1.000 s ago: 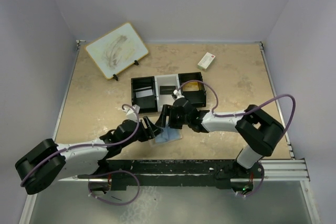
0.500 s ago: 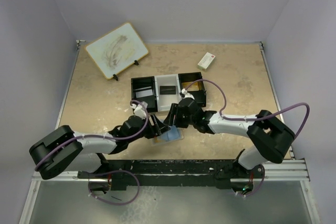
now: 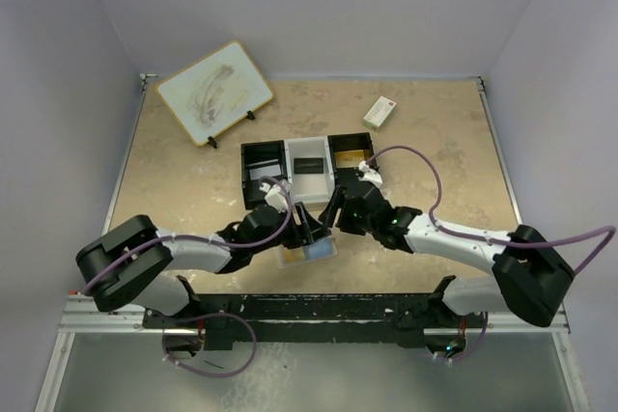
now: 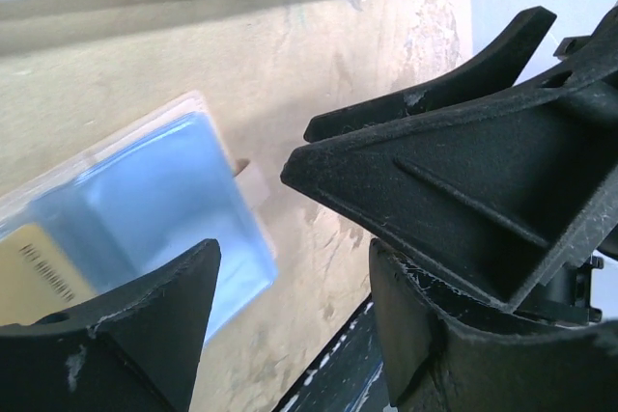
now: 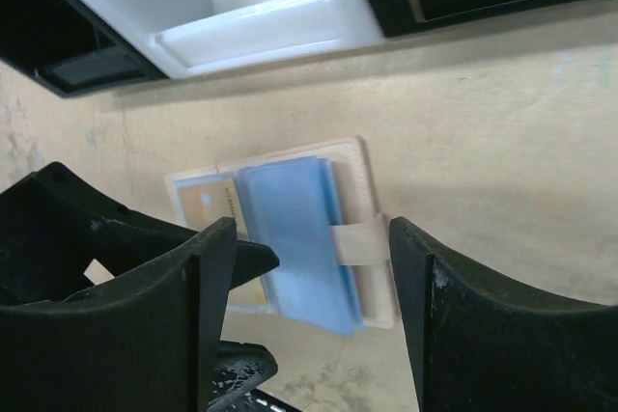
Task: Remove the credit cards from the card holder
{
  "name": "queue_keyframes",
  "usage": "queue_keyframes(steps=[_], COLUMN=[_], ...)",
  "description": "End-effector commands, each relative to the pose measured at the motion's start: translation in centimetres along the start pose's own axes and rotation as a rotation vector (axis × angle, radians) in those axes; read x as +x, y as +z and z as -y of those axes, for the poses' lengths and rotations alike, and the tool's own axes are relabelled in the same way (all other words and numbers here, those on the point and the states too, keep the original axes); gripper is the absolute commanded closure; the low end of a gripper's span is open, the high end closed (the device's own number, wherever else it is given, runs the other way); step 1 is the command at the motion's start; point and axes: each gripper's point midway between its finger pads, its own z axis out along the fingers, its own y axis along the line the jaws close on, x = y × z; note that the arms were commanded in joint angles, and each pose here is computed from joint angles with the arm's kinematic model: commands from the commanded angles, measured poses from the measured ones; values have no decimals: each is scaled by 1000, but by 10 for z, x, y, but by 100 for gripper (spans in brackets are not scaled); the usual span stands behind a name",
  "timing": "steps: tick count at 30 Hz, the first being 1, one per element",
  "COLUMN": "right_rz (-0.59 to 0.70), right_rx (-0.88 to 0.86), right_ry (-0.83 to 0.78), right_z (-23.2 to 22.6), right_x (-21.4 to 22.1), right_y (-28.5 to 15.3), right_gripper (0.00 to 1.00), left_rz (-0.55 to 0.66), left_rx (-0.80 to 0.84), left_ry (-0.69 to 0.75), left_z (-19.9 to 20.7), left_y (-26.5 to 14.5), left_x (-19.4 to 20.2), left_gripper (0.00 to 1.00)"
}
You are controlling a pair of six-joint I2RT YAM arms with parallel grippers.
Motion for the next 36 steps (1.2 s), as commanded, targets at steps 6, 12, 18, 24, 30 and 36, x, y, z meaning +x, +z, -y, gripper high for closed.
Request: queue_keyframes(steps=[6,12,18,24,30,36], right_rz=[120,107,92,4,-159,-223], right_rx=[2,-262,-446,-581,-586,-489], right_ry=[81,27,-80,-120,-119,-93], right_z=[22,-22,-59,-88,-88,-68], right_x=[-20,-18,-17,1,46,66], right_y=[-31,-42,-42,-33,-2,21], right_gripper=[39,44,48,54,62,68], left_rz=[7,150,306,320,277,202], left_rx=[70,-71,-411,-452,-393,-366], left_ry=[54,140,180,144,106,115], left_z=[37,32,-38,-55,-49,-45], left_y=[17,-33,-91,-108,-89,-70], left_x=[2,-36,-64,-60,-48,-35], left_gripper=[39,39,39,39,49,55])
